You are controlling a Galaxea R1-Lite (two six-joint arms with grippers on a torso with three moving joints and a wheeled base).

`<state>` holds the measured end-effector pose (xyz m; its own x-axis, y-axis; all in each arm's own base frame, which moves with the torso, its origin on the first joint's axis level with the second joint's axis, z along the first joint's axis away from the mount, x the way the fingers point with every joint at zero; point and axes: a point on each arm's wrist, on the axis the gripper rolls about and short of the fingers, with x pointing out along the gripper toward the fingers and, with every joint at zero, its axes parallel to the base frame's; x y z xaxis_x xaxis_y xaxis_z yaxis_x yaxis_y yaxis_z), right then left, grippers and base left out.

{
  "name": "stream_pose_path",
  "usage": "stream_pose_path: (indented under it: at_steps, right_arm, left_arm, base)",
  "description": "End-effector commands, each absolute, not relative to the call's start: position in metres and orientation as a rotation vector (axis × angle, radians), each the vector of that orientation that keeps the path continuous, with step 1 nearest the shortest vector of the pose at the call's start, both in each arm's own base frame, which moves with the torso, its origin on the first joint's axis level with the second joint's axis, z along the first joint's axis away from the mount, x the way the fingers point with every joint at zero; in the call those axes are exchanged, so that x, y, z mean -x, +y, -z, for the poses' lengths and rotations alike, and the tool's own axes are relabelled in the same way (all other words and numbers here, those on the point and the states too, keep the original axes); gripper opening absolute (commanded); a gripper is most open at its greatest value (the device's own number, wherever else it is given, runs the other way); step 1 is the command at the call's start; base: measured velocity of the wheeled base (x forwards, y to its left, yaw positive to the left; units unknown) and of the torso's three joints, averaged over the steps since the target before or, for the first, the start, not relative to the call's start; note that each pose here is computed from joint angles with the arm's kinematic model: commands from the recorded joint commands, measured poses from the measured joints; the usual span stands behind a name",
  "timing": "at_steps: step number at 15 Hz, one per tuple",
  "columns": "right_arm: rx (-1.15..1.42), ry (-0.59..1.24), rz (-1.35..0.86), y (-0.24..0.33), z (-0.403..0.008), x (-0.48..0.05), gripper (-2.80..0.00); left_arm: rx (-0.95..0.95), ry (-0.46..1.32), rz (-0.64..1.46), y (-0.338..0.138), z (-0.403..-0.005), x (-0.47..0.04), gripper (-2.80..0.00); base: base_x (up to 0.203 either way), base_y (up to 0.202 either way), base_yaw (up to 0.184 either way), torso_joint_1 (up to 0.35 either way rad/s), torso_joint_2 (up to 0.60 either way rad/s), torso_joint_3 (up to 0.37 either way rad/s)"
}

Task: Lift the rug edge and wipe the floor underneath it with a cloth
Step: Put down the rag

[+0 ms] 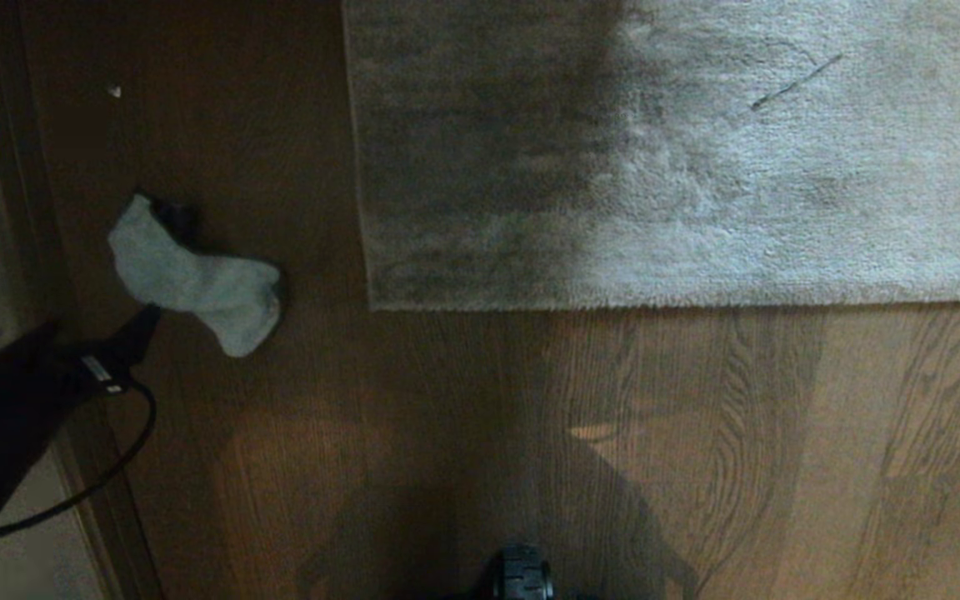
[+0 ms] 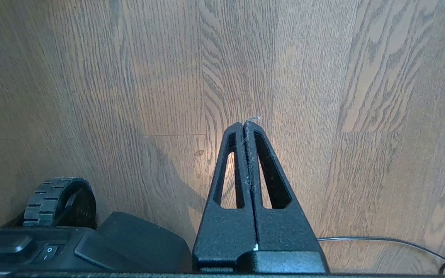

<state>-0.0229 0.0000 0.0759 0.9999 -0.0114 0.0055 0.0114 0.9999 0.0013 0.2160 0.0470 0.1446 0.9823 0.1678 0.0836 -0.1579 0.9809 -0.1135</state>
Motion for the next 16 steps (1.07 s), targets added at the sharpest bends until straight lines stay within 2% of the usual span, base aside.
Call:
stream_pose_path:
  at_steps: [1,5,6,7,16]
  right_arm:
    - [-0.002,-0.005,0.011,0.0,-0.076,0.023,-2.8]
    - [-0.002,-0.005,0.011,0.0,-0.076,0.023,-2.8]
    - [-0.002,-0.005,0.011,0.0,-0.076,0.023,-2.8]
    - [-0.002,-0.005,0.011,0.0,-0.076,0.023,-2.8]
    - [-0.002,-0.005,0.011,0.0,-0.076,0.023,-2.8]
  left_arm:
    - [0.1,-0.151,-0.159,0.042,-0.152,-0.193,0.0]
    - [0.103,-0.132,-0.161,0.035,-0.147,-0.164,0.0]
    - [0.104,-0.133,-0.161,0.034,-0.147,-0.159,-2.16]
    - [0.103,-0.151,-0.163,0.034,-0.149,-0.155,-2.8]
    - [0.091,-0.254,-0.141,0.026,-0.168,-0.129,-2.8]
  base:
    - [0.0,0.0,0.0,0.0,0.0,0.0]
    - [0.0,0.0,0.0,0.0,0.0,0.0]
    - [0.0,0.0,0.0,0.0,0.0,0.0]
    - [0.0,0.0,0.0,0.0,0.0,0.0]
    - [0.0,0.0,0.0,0.0,0.0,0.0]
